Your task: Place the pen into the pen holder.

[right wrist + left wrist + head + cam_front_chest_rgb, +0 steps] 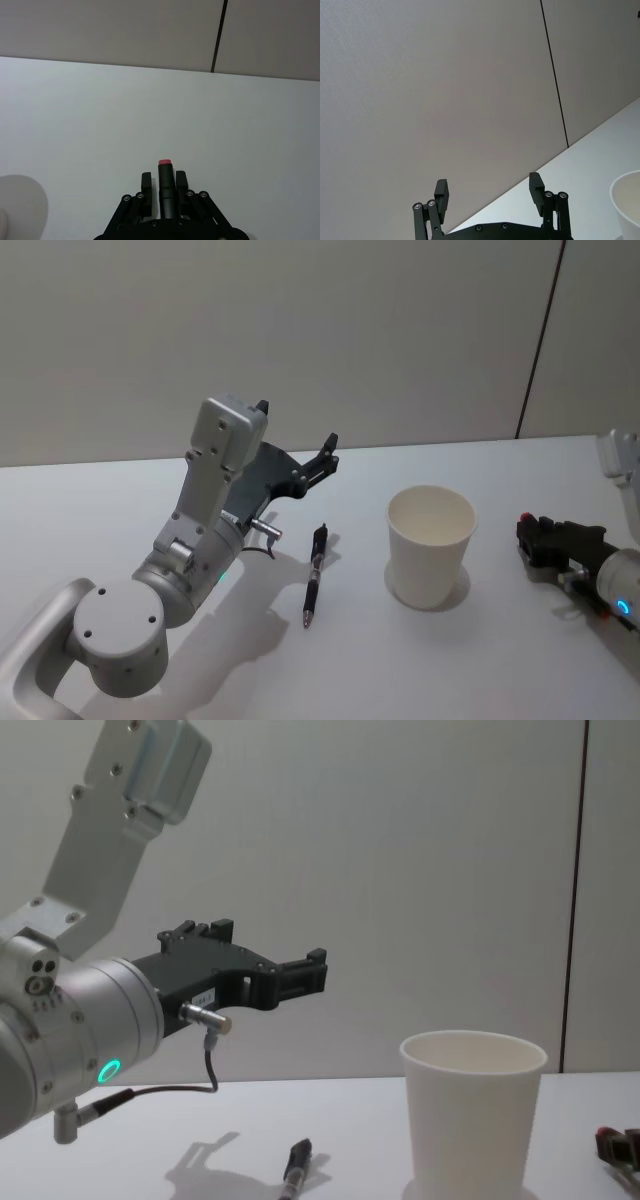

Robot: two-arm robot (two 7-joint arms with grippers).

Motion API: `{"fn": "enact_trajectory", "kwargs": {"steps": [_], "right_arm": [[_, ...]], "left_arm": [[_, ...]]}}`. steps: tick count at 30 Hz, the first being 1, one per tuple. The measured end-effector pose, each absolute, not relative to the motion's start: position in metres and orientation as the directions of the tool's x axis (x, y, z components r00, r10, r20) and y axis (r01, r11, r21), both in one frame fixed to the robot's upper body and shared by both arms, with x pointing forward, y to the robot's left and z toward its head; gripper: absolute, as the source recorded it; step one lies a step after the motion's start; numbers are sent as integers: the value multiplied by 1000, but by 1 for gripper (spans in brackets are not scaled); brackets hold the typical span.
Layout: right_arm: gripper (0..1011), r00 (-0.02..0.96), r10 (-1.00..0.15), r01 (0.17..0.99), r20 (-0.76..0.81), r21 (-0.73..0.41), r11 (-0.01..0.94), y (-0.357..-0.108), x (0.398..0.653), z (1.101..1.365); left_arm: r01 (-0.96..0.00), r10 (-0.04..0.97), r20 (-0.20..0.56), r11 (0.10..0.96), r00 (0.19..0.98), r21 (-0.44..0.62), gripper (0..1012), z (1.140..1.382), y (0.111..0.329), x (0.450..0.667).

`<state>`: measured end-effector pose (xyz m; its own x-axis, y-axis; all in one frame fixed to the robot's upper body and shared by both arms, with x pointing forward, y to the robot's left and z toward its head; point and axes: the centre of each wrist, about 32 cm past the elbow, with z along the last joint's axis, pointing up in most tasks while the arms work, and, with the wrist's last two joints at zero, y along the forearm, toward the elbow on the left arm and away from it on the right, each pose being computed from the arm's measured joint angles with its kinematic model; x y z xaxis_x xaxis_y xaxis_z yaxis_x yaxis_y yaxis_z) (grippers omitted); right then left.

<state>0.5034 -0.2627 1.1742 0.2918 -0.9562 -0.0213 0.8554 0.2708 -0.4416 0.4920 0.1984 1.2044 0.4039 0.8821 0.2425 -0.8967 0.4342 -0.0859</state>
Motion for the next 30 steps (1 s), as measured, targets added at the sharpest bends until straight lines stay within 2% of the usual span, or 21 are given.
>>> {"fn": "enact_trajectory", "kwargs": {"steps": [17, 30], "right_arm": [[191, 292, -956, 855, -21, -442, 271, -263, 503, 1174], [184, 292, -956, 855, -21, -442, 271, -263, 503, 1174]], "left_arm": [[-897, 882, 243, 434, 404, -86, 1001, 1204, 198, 492], [-897, 882, 242, 434, 404, -86, 1001, 1204, 198, 492]]}}
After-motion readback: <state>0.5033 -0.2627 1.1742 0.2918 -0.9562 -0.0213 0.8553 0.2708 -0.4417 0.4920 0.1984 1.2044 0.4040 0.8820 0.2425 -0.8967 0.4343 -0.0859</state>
